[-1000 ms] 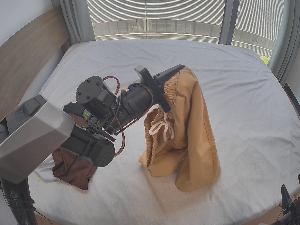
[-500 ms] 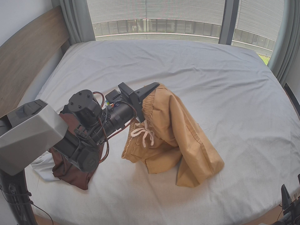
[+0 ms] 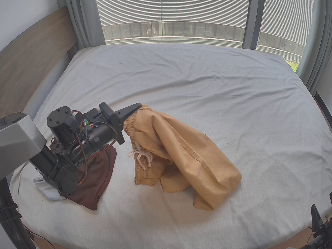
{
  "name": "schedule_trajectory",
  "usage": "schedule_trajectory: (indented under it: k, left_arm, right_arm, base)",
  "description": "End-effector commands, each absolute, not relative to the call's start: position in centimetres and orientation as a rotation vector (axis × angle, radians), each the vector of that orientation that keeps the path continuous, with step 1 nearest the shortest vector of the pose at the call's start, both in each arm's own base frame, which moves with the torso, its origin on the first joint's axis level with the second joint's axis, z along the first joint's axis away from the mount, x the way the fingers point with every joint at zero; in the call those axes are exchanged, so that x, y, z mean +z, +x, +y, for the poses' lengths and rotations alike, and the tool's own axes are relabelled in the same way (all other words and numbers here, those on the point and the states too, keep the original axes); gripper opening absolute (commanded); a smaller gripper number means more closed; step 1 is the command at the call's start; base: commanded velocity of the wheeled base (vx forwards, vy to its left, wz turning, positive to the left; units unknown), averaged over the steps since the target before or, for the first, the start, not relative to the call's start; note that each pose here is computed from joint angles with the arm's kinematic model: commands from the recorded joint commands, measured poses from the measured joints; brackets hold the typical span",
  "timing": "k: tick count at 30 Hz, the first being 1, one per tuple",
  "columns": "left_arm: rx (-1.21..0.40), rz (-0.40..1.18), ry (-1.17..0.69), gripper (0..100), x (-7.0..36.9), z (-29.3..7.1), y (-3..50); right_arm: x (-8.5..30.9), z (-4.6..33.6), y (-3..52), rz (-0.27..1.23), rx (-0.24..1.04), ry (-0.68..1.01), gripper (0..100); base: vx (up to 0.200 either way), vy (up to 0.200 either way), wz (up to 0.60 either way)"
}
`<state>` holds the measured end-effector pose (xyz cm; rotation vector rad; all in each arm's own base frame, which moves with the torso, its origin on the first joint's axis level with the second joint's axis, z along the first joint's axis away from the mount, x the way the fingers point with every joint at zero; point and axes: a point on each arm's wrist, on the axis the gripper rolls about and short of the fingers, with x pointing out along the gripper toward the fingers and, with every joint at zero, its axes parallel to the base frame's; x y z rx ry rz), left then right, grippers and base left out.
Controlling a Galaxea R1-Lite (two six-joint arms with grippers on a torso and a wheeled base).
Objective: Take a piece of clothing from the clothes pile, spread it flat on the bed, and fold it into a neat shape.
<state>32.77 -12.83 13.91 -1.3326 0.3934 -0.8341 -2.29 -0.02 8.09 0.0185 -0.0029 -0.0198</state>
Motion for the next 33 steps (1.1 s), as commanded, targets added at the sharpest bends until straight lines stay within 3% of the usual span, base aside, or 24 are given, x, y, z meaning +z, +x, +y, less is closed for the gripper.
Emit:
schedule_trajectory:
  k: [1,3,18,33]
  left_arm:
    - [-0.789,0.347,-1.31,0,14.6,-10.4,31.8]
    - [-0.789,0.347,-1.31,0,14.6,-10.4,31.8]
    - [-0.647,0.363,-0.746,0,6.2,-7.5,31.9]
    - [-0.556,0.303,-0.712,0,6.0,-7.7,32.7]
  right_arm:
    - [7.6,0.0,-2.3,0.001,-0.02,0.018,100]
    - [7.6,0.0,-2.3,0.001,-0.02,0.018,100]
    - [7.6,0.0,-2.2,0.003,-0.025,0.011,100]
    - [7.6,-0.1,-2.3,-0.001,-0.037,0.038,100]
  base:
    - [0.0,0.0,0.0]
    - [0.0,0.0,0.0]
    - [0.0,0.0,0.0]
    - [0.0,0.0,0.0]
